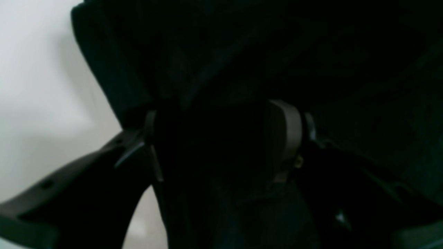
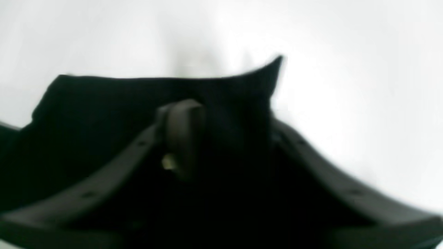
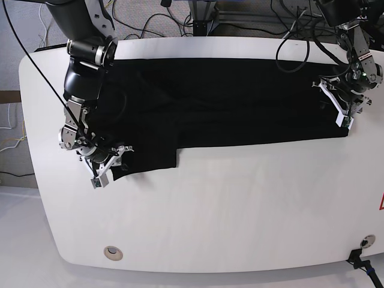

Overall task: Fold the T-shirt properly
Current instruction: 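Grasp the folded shirt's edge with both grippers, then pull the shirt's sleeve end with the right gripper toward the left gripper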

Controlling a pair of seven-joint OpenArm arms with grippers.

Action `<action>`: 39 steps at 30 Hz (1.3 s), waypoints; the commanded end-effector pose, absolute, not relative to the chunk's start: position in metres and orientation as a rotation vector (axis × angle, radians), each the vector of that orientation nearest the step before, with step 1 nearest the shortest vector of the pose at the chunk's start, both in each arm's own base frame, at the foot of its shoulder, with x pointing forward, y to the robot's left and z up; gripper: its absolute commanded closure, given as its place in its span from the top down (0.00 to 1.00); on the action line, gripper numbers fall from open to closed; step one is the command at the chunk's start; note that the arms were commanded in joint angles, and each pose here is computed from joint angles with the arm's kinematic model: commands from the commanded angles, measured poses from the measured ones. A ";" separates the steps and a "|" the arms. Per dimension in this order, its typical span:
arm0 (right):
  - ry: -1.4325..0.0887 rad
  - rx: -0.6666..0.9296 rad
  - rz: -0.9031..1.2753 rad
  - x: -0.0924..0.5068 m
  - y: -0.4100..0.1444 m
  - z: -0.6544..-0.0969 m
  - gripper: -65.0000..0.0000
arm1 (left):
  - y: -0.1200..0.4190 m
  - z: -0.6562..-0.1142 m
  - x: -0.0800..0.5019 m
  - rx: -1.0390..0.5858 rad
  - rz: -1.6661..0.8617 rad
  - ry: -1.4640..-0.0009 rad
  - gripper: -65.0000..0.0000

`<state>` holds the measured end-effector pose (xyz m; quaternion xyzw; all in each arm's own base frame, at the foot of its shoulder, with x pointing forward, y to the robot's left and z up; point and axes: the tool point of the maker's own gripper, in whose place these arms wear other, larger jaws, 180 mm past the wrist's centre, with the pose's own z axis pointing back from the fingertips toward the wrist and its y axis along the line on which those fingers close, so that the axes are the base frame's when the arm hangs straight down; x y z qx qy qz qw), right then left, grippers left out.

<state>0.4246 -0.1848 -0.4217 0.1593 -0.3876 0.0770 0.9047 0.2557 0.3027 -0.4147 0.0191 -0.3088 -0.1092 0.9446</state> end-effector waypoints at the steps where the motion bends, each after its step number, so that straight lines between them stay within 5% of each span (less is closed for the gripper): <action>1: -0.810 0.312 0.171 0.431 -0.190 -0.413 0.12 | 0.310 -0.411 0.255 0.071 -0.238 -0.613 0.55; 2: -0.809 0.312 0.171 0.431 -0.190 -0.413 0.00 | 0.310 -0.411 0.255 0.071 -0.238 -0.613 0.55; 16: -0.744 -0.030 0.460 0.375 -0.162 -0.317 0.00 | 0.310 -0.412 0.256 0.068 -0.236 -0.611 0.55; 32: -0.373 -0.010 0.656 0.230 -0.120 -0.391 0.00 | 0.300 -0.414 0.261 0.062 -0.310 -0.591 0.55; 39: -0.278 -0.016 0.795 0.197 -0.116 -0.409 0.48 | 0.300 -0.414 0.261 0.063 -0.311 -0.592 0.55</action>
